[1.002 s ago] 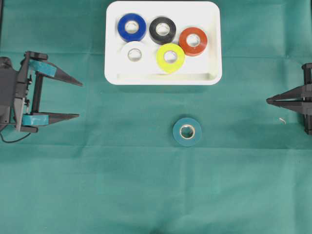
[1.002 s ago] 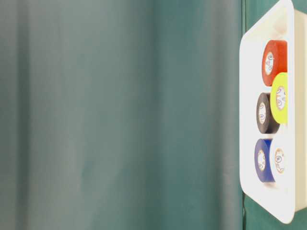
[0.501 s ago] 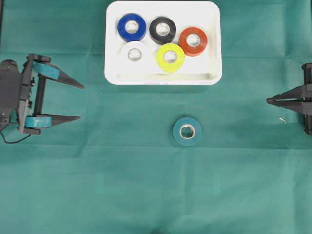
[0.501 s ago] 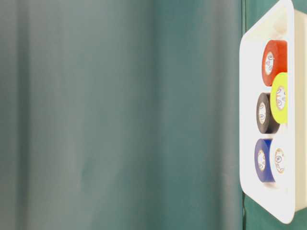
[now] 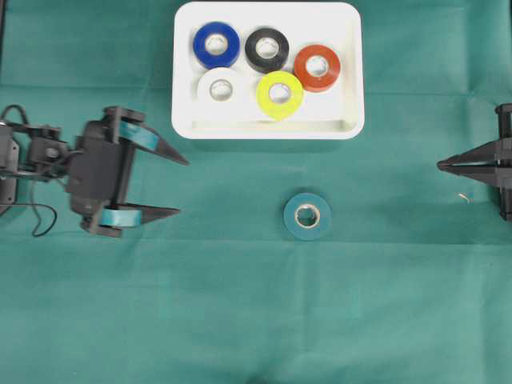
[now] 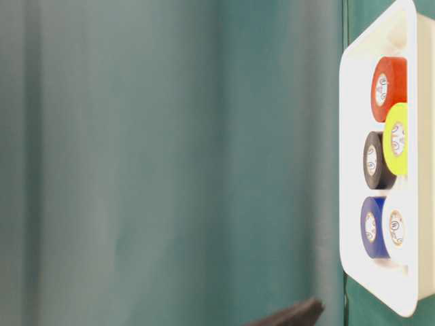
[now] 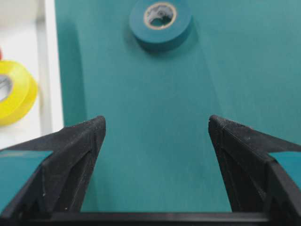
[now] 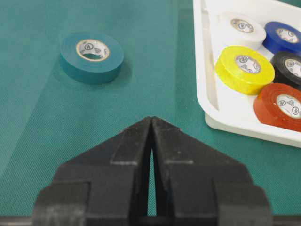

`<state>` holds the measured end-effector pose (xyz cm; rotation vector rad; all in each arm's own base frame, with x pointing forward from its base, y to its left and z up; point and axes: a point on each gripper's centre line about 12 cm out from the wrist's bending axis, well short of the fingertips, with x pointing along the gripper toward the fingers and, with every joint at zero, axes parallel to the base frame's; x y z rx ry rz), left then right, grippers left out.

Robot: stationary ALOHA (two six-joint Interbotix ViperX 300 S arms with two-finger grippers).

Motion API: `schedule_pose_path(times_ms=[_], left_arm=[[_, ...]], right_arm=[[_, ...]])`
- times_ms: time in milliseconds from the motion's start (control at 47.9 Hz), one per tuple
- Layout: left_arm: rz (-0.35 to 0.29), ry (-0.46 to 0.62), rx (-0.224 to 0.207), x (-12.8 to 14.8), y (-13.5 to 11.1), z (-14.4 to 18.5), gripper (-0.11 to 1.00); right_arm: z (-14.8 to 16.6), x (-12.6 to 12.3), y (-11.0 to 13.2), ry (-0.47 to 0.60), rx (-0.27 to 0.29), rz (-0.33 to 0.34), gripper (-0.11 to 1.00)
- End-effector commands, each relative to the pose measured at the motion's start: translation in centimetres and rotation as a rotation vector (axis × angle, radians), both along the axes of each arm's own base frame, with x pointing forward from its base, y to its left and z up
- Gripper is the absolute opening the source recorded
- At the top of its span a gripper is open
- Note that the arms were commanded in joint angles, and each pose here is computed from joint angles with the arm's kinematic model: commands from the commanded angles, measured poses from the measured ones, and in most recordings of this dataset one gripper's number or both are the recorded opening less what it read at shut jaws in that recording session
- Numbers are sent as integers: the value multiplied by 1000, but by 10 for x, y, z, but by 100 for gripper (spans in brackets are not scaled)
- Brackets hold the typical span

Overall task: Put the tape into the white case with the left arm.
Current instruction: 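Move the open left gripper over the teal tape roll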

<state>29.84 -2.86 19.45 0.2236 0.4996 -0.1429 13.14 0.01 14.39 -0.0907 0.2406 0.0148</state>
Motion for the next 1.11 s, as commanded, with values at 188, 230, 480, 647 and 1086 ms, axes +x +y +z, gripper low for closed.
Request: schedule_pose_path(times_ms=[188,230,480,647,1086], left_arm=[[-10,-31,-2,38,-7,13,90],[-11,-31,-2,42,-8,13,90],[-18,-5,-1,66,-13,6,90],[-26,32,4,87,-18,-1,90],[-39,77,5,125,-29,-8,90]], right_arm=[[3,2,0,-9,-3,0,-9],[4,2,0,-11,-3,0,-9],[3,2,0,-9,-3,0,-9],[3,2,0,-9,-3,0,-9],[3,2,0,-9,-3,0,-9]])
